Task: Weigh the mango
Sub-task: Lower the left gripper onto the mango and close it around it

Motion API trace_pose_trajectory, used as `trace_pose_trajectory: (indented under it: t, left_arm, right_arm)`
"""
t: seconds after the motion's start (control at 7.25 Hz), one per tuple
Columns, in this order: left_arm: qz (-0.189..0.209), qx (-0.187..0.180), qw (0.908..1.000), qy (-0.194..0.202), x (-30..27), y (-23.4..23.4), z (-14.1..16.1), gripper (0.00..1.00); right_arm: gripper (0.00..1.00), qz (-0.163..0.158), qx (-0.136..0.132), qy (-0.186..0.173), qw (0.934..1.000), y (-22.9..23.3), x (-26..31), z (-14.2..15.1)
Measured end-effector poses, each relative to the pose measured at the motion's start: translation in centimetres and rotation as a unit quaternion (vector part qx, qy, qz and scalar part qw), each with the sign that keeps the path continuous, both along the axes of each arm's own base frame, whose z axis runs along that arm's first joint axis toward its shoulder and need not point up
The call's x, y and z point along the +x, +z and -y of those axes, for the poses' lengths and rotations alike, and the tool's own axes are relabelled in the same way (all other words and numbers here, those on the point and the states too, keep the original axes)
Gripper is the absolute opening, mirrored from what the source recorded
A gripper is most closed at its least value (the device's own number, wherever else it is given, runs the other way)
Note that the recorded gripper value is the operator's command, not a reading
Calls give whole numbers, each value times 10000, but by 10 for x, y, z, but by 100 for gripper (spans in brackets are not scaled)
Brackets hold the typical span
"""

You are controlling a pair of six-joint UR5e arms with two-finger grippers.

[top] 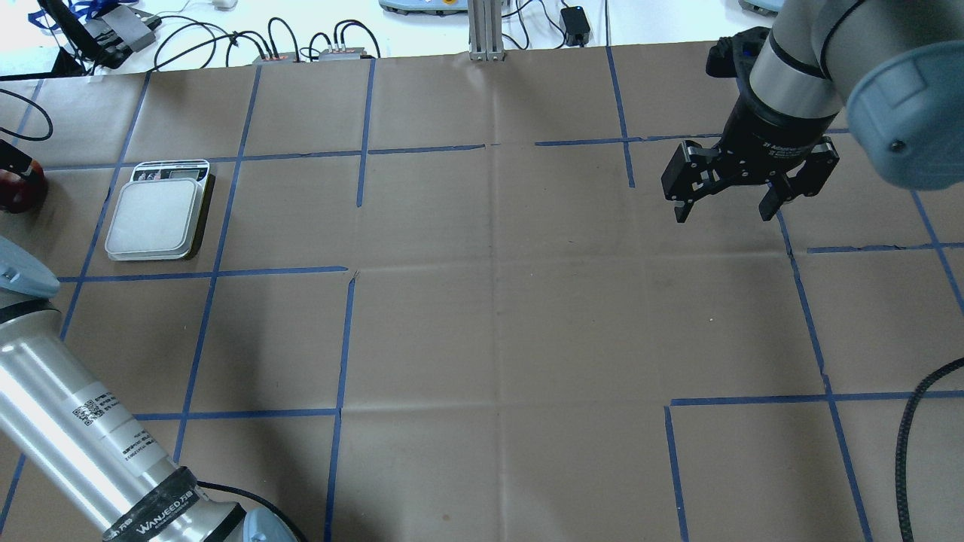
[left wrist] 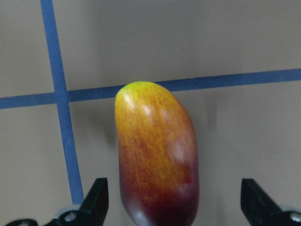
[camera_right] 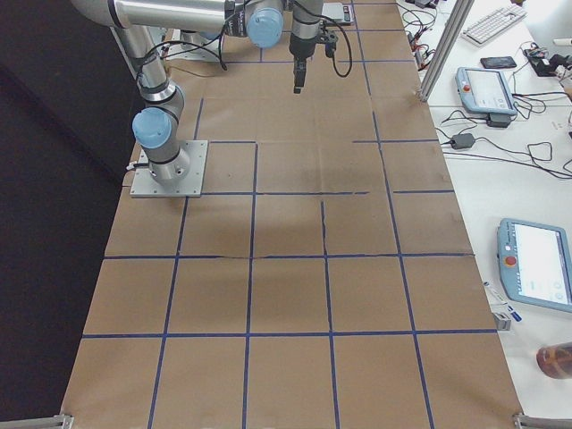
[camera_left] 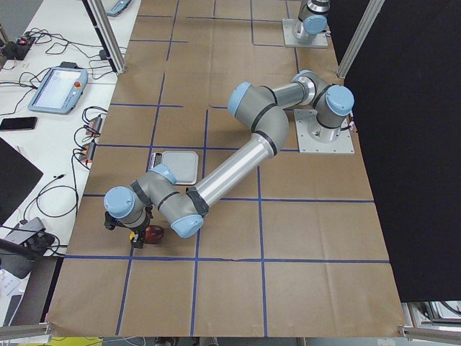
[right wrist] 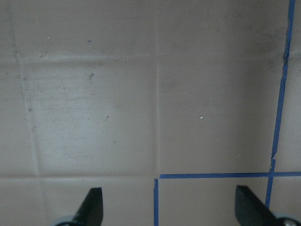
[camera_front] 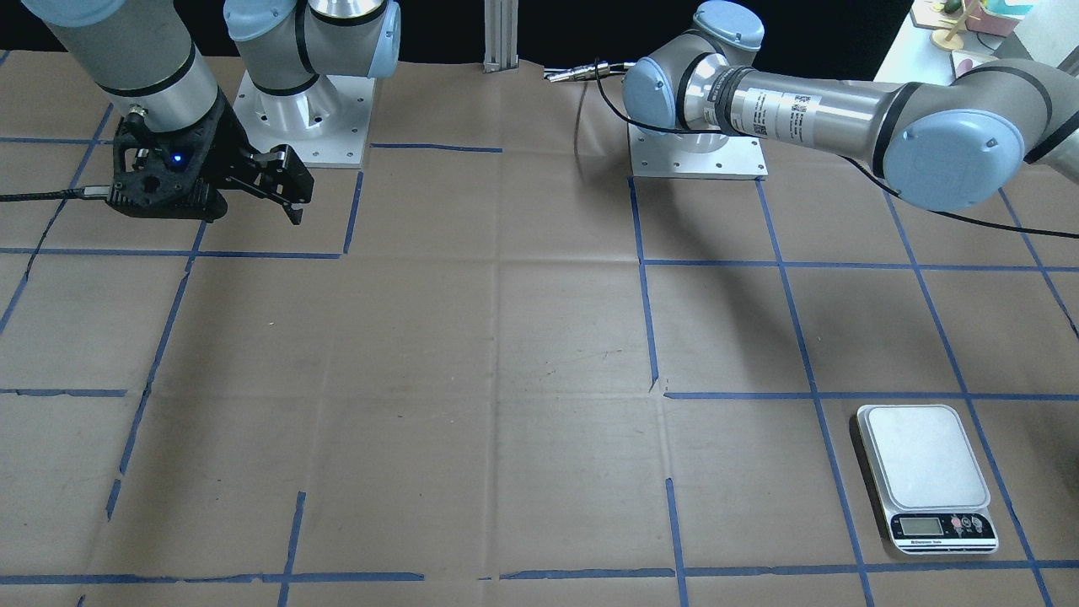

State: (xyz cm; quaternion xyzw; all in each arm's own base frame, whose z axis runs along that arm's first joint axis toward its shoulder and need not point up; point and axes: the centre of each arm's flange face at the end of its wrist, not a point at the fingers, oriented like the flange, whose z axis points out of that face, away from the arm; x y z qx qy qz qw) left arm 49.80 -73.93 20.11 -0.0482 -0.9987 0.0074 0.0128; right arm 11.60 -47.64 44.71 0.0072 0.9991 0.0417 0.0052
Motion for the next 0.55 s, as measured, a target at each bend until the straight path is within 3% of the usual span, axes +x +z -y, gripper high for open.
trace_pose_trajectory:
  t: [0.28, 0.55]
  left_arm:
    - [-55, 61, 10000, 5, -1, -16, 2, 67]
    - [-71, 86, 9999, 14, -1, -21, 2, 48]
  right_arm:
    - [100, 0, 0, 0, 10000, 0, 0, 0]
    - [100, 0, 0, 0, 10000, 0, 0, 0]
